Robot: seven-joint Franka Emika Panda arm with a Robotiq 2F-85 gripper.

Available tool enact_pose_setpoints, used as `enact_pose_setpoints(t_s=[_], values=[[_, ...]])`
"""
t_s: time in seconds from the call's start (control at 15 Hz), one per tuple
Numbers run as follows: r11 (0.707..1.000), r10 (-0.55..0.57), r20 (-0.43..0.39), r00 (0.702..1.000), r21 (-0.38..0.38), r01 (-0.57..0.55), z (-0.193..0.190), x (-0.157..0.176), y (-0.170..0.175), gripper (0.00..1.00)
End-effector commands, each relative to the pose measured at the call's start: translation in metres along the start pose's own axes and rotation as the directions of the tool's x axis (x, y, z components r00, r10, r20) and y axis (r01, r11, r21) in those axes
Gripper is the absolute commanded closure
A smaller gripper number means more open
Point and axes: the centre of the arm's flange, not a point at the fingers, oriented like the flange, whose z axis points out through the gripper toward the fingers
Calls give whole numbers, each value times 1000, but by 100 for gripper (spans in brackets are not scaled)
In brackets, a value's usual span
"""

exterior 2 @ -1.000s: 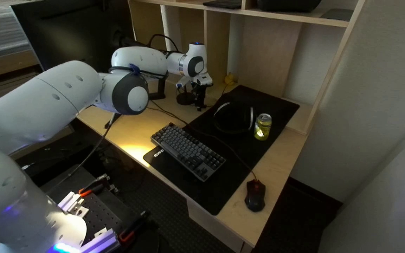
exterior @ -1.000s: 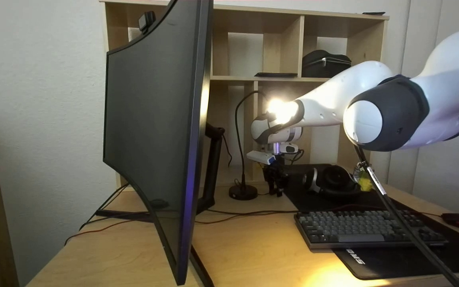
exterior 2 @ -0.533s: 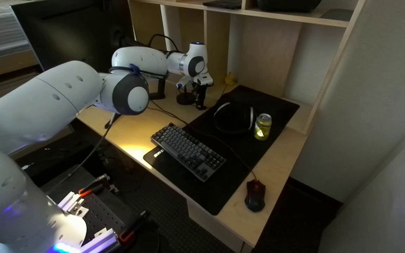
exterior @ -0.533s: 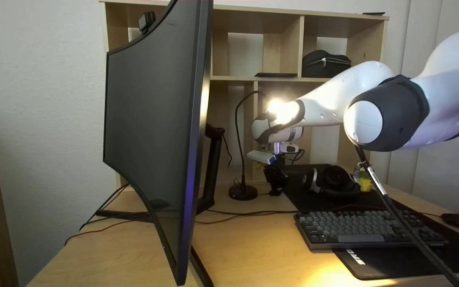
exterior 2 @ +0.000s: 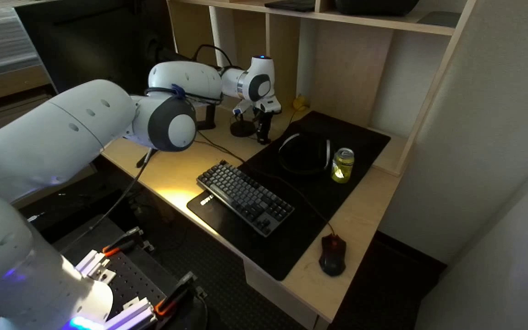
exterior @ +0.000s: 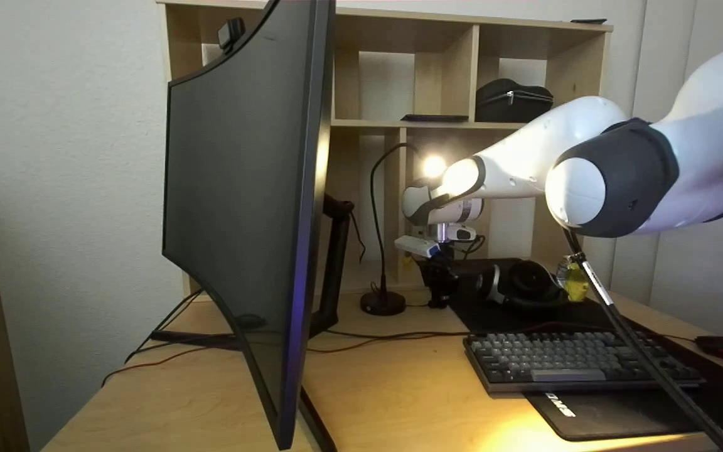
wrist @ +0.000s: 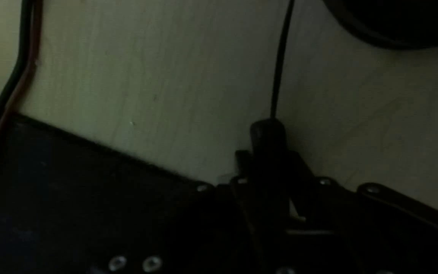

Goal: Turn off the lamp

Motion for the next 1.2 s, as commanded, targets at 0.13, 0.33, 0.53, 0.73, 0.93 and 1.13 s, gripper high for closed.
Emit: enact_pose_setpoints(t_s=[0.13,0.33,0.53,0.73,0.93,1.13], values=[[1000,15,0,1000,-2,-15,0,9,3,50],[1000,9,7,1000,3,-9,1,9,2,55],[1000,5,9,1000,5,-5,-1,6,0,10],[1000,-14,21,1000,6,14,-4,-2,-3,0],[999,-31,33,999,19,31,-5,-14,-5,0],[999,-33,49,998,1,33,-2,-22,-8,0]])
